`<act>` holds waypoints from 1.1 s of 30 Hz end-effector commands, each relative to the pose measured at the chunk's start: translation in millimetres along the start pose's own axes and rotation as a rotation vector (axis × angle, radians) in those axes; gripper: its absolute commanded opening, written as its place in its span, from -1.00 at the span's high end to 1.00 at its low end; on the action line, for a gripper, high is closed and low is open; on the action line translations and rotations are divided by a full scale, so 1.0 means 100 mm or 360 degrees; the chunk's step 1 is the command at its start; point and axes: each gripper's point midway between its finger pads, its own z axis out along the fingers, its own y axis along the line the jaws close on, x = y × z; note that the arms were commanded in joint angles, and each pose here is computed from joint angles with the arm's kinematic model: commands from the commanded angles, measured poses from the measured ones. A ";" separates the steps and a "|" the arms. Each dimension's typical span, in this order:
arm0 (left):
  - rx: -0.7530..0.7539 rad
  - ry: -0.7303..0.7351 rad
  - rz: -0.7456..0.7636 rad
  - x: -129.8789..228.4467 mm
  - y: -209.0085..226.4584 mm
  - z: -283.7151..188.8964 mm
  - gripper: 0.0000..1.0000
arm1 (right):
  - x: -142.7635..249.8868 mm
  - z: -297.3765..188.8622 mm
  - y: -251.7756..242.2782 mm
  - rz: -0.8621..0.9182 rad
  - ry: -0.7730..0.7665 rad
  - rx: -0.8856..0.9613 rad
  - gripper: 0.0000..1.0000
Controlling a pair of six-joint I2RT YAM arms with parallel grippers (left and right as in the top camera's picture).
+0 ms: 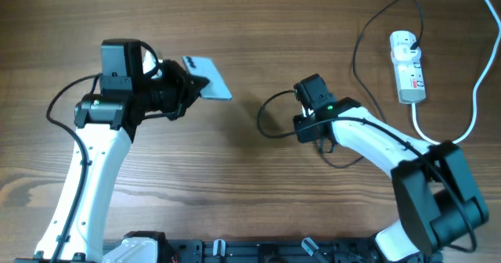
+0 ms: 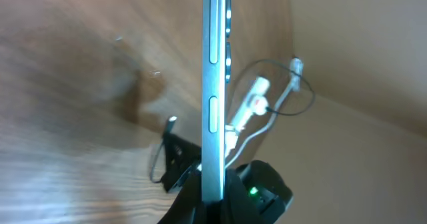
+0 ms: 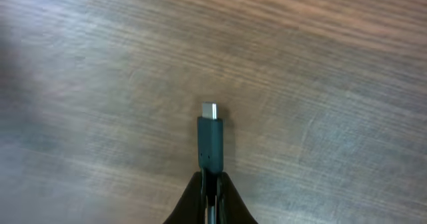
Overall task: Plug charger to phone and switch on socket
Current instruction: 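Raise the phone with the left gripper and bring the plug toward it, then push the USB-C plug with the right gripper into the phone's bottom port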
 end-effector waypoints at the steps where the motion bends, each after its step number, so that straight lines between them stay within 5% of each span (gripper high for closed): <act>1: 0.0167 0.0106 0.0166 0.11 -0.25 -0.04 0.92 | -0.39 -0.70 0.42 -0.0077 -0.0221 -0.0460 0.91; 6: 0.0353 0.0210 0.0303 0.19 -0.48 -0.11 0.92 | -0.40 -1.92 0.89 -0.0161 -0.0495 -0.1306 0.91; 13: 0.0647 0.0279 0.0570 0.29 -0.88 -0.26 0.92 | -0.05 -2.81 1.30 -0.0375 -0.0415 -0.2141 0.91; 19: 0.0816 0.0229 0.0819 0.40 -1.19 -0.30 0.92 | -0.26 -2.90 1.30 -0.0319 -0.0497 -0.2136 0.91; 33: 0.0543 -0.0211 0.0591 0.25 -1.15 0.11 0.92 | -0.78 -2.49 1.25 0.0072 -0.0719 -0.1558 0.91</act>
